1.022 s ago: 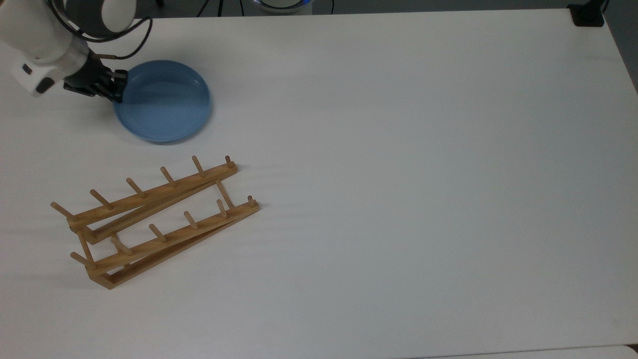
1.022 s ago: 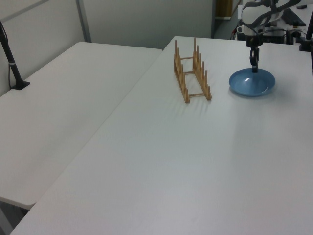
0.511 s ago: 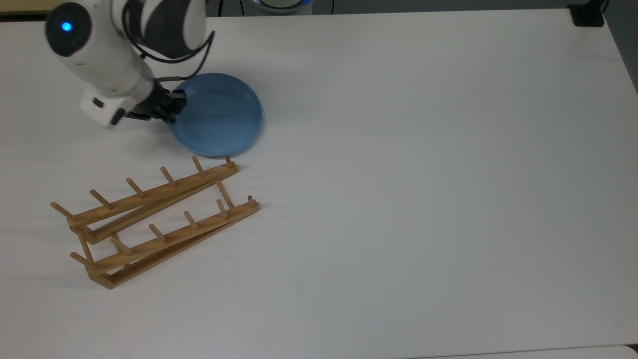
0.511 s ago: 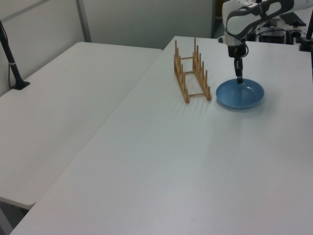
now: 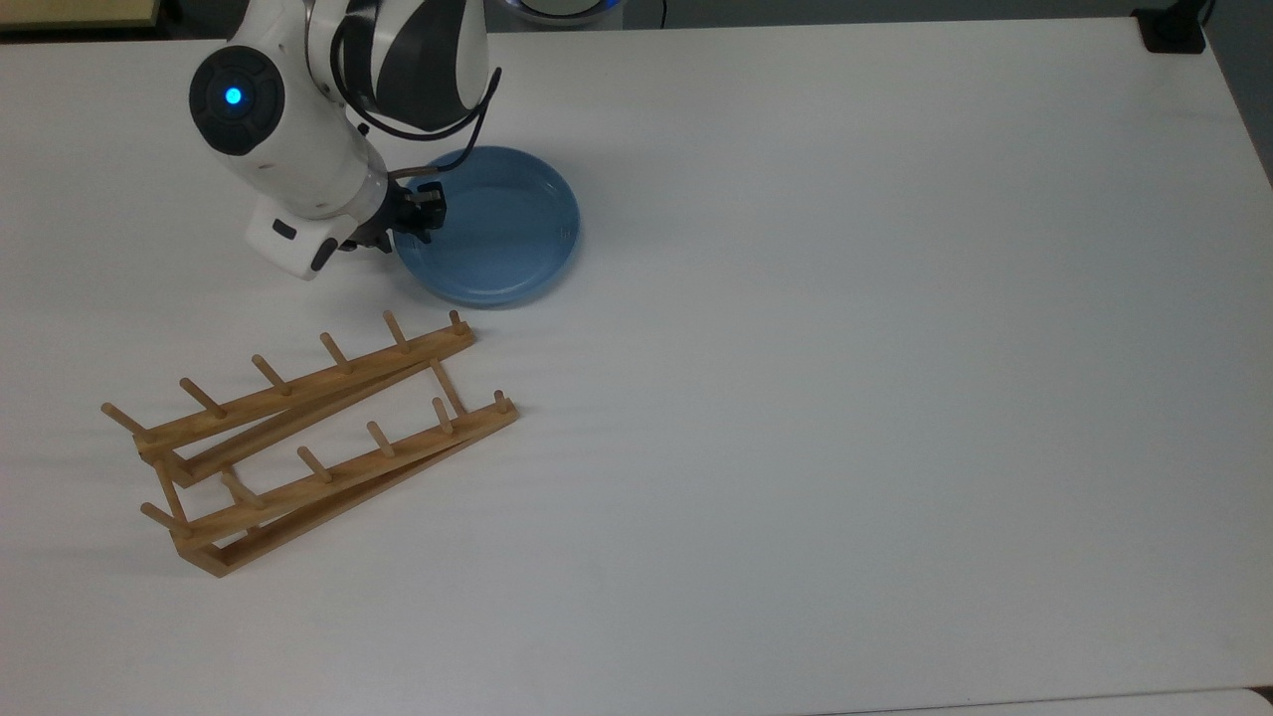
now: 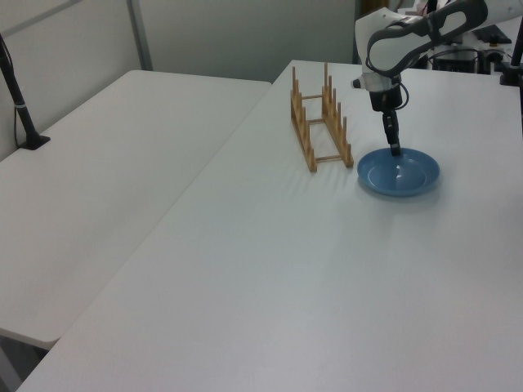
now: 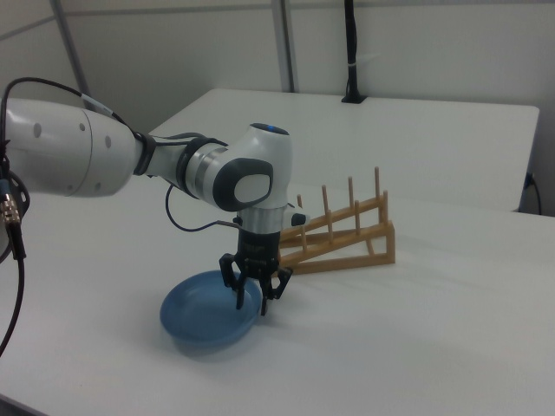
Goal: Pick plate from plate rack
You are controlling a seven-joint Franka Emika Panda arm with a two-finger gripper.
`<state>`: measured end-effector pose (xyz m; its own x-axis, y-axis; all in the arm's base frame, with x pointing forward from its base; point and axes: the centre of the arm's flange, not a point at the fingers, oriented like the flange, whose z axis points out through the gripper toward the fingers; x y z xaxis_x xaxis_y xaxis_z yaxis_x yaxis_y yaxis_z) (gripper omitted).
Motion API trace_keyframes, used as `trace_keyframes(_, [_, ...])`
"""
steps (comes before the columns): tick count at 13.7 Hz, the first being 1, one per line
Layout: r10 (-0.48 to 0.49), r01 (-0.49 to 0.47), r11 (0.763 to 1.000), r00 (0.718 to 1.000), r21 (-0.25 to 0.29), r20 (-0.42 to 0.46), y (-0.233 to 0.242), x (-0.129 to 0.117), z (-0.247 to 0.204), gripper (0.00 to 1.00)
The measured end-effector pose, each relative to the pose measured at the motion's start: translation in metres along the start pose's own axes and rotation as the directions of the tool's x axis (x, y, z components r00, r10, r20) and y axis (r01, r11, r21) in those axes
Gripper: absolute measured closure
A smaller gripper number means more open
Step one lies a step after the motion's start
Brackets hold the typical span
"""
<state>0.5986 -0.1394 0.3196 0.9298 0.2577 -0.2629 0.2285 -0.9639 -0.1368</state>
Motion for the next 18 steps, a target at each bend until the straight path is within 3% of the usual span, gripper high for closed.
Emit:
trace_keyframes(2, [0.005, -0.005, 1.0, 1.0, 0.0, -0.001, -0.001, 0.0, 0.0, 0.36])
trace_keyframes(4, [0.017, -0.017, 1.0, 0.999, -0.011, -0.029, -0.006, 0.0, -0.017, 0.04])
trace_keyframes(5, [0.051, -0.052, 0.998, 0.997, -0.021, -0.064, -0.017, 0.0, -0.037, 0.0])
trace_keyframes(7, [0.122, -0.127, 0.991, 0.983, -0.029, -0.138, -0.056, -0.004, -0.086, 0.0])
trace_keyframes(10, [0.14, -0.146, 0.989, 0.977, -0.032, -0.158, -0.106, -0.018, -0.128, 0.0])
trace_keyframes(12, [0.158, -0.175, 0.982, 0.966, -0.068, -0.202, -0.142, -0.028, -0.159, 0.0])
trace_keyframes(15, [0.229, -0.26, 0.961, 0.939, -0.092, -0.257, -0.174, -0.037, -0.183, 0.0])
trace_keyframes(18, [0.239, -0.271, 0.958, 0.935, -0.093, -0.263, -0.186, -0.039, -0.187, 0.0])
